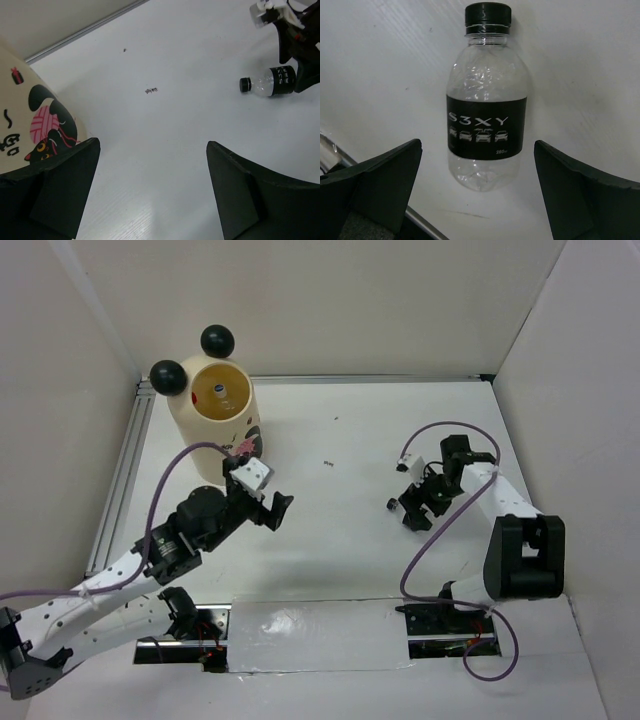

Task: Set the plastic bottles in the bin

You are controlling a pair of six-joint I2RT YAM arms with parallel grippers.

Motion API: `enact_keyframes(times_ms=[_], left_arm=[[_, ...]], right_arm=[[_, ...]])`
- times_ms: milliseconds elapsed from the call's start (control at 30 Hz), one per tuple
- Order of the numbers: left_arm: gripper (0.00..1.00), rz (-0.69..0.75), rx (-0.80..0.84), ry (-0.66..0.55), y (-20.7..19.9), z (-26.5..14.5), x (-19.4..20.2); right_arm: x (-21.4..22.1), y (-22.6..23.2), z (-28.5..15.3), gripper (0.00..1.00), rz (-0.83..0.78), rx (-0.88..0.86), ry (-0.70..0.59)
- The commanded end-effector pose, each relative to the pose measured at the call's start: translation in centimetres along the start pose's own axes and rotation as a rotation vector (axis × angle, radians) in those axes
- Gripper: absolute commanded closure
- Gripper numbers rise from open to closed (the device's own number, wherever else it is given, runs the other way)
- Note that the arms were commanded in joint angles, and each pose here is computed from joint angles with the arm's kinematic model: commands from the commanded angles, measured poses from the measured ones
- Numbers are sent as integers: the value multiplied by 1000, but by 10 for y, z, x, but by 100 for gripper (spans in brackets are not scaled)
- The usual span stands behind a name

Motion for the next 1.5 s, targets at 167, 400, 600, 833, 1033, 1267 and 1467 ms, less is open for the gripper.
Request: enact_keyframes(times_ms=[167, 400, 600, 833, 1033, 1267, 1467], left_arm=[[0, -175, -72, -29, 3, -31, 12], [0, -251, -78, -3, 2, -45, 27], [0, -324, -55, 23, -2, -51, 47], [0, -354, -57, 30, -2, -55, 61], [0, -345, -79, 45, 0, -58, 60], [0, -359, -112, 21, 5, -68, 54], [0, -366, -118, -1, 8, -73, 53]], right_arm=[[10, -11, 33, 6, 24, 44, 70], [5, -10, 12, 51, -86, 53, 90], [-70, -25, -58, 69, -294, 153, -93], [-224, -1, -122, 67, -562, 407, -444], [-331, 38, -119, 67, -730, 484, -521], [-395, 115, -80, 66, -1015, 651, -513], [-421, 144, -59, 68, -1105, 734, -491]])
Point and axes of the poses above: each gripper's point midway between its finger pads, its own z axis out along the fingers, its own y axis along the line the jaws close on, x = y × z, the point moved 10 cm from there along -z, back along the fingers, and after that the axes turned 2 degrees about -z, right-handed, at the moved point
